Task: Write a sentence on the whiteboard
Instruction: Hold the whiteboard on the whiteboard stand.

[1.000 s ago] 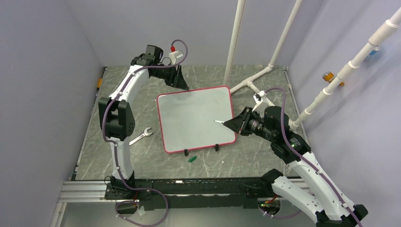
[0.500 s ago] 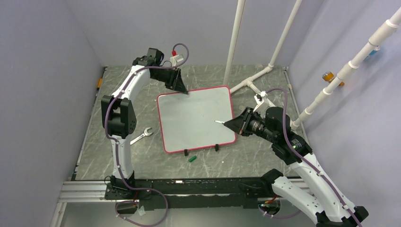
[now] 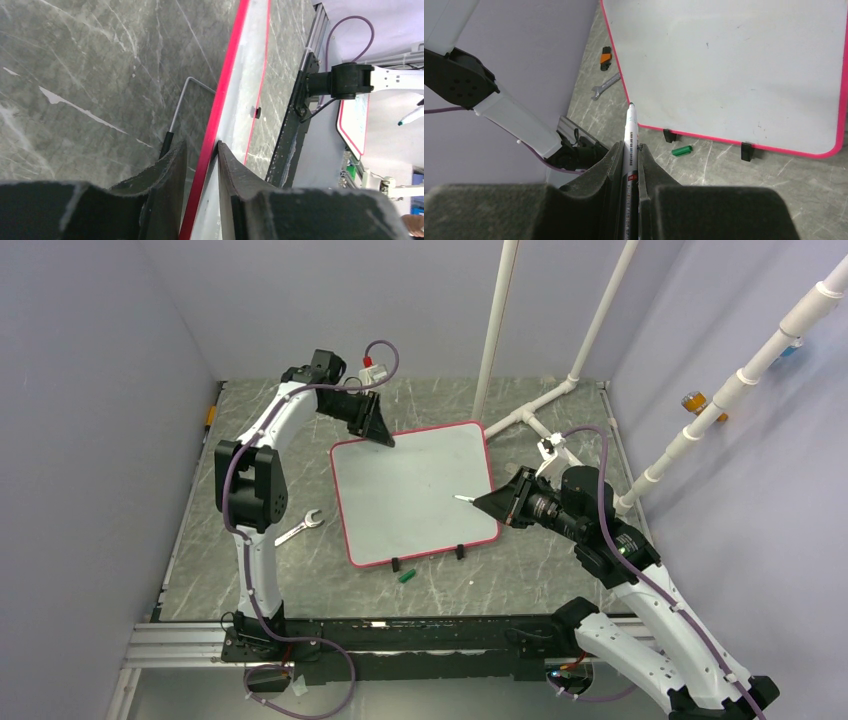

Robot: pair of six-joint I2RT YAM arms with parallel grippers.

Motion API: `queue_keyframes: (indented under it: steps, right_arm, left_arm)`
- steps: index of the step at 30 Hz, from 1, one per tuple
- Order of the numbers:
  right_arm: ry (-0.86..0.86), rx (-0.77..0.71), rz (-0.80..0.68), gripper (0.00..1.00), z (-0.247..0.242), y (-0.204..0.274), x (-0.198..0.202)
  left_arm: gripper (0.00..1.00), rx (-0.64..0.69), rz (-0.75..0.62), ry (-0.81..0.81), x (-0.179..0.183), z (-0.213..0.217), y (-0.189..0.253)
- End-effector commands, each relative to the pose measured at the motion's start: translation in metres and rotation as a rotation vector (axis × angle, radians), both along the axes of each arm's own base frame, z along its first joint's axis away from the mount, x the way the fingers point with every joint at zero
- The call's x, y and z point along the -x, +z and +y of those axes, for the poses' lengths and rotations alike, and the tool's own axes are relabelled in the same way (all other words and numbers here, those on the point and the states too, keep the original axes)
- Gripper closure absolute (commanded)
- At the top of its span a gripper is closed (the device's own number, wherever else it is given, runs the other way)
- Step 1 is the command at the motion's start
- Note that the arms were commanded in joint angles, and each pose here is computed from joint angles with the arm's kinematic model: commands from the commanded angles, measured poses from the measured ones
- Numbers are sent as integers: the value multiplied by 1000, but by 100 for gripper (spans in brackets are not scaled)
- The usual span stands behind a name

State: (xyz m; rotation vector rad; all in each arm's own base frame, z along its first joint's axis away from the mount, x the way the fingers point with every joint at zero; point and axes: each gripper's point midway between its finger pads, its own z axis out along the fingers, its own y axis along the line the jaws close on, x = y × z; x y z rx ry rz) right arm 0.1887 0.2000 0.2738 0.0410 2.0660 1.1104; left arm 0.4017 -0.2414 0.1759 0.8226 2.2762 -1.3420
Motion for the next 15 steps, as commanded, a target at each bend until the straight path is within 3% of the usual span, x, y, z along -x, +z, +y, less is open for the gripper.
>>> queue_keyframes:
  steps: [1,15]
  right_arm:
    - [8,-41,-37,100,1,20,2]
    - [16,-44,-49,100,2,23,3]
  left_arm:
    - [71,50,17,-42,15,-5,14]
    - [94,62,-105,-86,32,-7,38]
